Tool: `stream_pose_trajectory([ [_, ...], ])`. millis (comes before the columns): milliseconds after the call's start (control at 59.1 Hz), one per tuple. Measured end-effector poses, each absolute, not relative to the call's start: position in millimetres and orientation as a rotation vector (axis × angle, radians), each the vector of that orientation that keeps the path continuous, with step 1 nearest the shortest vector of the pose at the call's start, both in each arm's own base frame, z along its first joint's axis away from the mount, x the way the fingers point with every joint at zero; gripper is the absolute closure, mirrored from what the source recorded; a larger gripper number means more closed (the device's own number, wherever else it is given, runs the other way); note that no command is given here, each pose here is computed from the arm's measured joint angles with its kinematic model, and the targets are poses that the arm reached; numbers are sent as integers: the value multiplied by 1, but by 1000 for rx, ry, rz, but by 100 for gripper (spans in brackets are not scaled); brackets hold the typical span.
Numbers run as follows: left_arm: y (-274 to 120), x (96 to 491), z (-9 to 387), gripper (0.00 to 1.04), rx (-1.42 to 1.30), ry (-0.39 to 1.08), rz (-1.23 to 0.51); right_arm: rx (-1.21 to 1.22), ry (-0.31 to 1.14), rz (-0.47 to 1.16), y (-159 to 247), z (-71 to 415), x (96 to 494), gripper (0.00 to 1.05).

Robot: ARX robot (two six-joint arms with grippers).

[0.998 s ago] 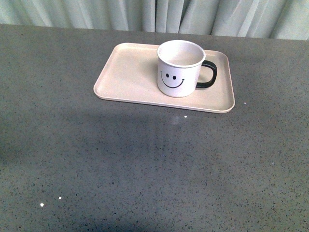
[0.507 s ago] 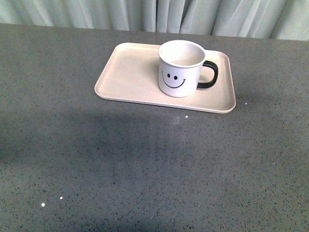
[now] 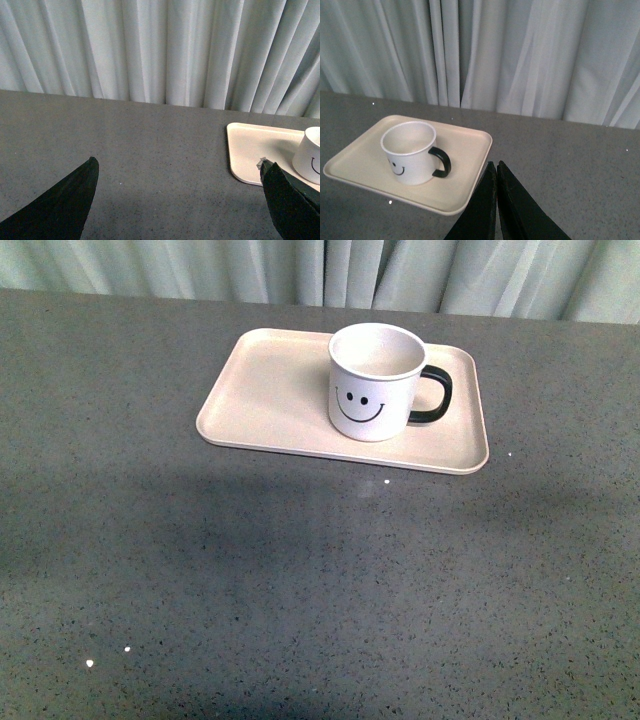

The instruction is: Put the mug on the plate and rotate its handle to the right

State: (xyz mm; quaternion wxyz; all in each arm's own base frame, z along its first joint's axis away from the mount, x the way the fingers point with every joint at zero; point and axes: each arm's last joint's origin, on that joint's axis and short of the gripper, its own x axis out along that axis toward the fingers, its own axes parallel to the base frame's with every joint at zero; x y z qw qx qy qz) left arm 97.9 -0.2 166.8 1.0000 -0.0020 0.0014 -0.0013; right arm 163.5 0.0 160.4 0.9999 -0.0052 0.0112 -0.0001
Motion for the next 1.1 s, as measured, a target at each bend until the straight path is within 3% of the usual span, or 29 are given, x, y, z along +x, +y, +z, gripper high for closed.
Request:
stream_pose_trajectory([
  [1100,0,98,167,9,-4,3,-3,-10,-20,0,0,173,115,103],
])
